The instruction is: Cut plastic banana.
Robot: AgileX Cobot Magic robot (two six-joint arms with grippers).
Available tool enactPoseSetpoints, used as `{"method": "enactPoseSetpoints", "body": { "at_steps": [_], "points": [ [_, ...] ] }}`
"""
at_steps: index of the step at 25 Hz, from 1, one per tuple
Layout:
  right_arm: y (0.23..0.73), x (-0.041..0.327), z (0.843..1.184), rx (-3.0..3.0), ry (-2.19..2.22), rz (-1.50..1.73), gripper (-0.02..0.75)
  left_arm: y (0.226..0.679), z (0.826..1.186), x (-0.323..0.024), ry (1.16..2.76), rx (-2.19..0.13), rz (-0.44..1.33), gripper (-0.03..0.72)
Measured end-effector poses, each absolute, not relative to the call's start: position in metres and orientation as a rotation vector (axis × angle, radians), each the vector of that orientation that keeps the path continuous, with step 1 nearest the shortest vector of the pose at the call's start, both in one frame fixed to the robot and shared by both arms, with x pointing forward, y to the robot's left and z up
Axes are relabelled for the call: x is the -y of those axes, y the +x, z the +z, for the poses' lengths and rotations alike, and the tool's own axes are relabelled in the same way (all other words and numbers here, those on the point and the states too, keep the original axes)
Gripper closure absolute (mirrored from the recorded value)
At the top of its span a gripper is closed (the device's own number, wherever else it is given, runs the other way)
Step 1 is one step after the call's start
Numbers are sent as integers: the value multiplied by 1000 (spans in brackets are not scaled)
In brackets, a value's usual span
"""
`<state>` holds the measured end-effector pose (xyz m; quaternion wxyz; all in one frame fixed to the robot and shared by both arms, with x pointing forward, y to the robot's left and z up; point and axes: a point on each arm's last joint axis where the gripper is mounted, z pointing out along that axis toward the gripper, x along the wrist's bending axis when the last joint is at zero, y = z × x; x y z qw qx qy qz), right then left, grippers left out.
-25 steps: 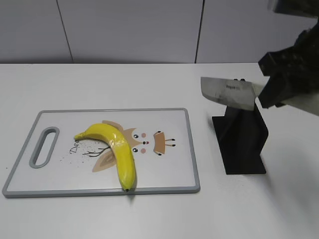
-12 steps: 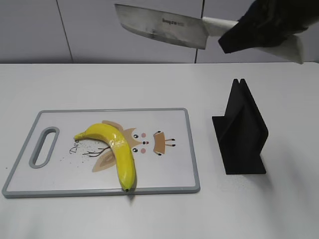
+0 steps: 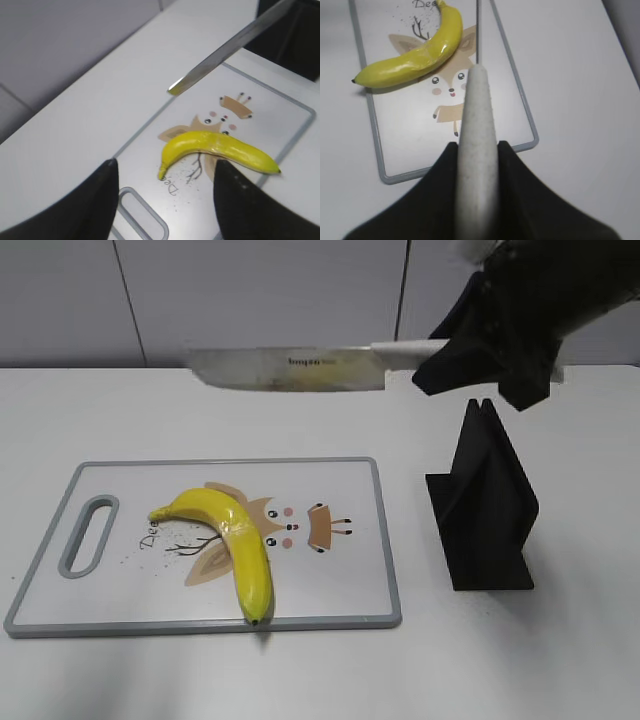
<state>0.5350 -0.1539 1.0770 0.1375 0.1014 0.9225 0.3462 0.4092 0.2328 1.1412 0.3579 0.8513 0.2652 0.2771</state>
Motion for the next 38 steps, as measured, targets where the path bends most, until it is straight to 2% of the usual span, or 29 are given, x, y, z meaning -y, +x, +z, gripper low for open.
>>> {"method": "enactPoseSetpoints", "body": {
  "at_steps": [3,8,15,18,19,21,23,25,27,32,38],
  "points": [
    [539,149,1064,-2741,186,1003,547,431,1144,-207,2344,-499,576,105],
    [553,137,1059,-2827,26,1065,547,466,1123,-167,2602,-281,357,105],
    [574,123,1062,-2870,-75,1185,547,507,1070,-144,2790,-257,178,105],
    [579,119,1058,-2880,-69,1221,547,517,1056,-141,2817,-261,179,125],
    [580,119,1055,-2886,-63,1226,547,520,1053,-140,2819,-262,182,158],
    [583,118,1048,-2903,-52,1225,547,523,1049,-139,2821,-265,187,292],
    [586,116,1040,-2921,-38,1222,547,526,1046,-138,2823,-266,198,531],
    [590,116,1033,-2921,-20,1214,547,529,1041,-138,2836,-259,200,648],
    [593,115,1028,-2920,-20,1205,547,532,1037,-137,2849,-242,202,682],
    [595,111,1013,-2970,1,1139,547,534,1029,-137,2872,-230,182,689],
    [591,85,982,-3014,-23,698,547,539,1015,-135,2912,-225,140,691]
  ]
}}
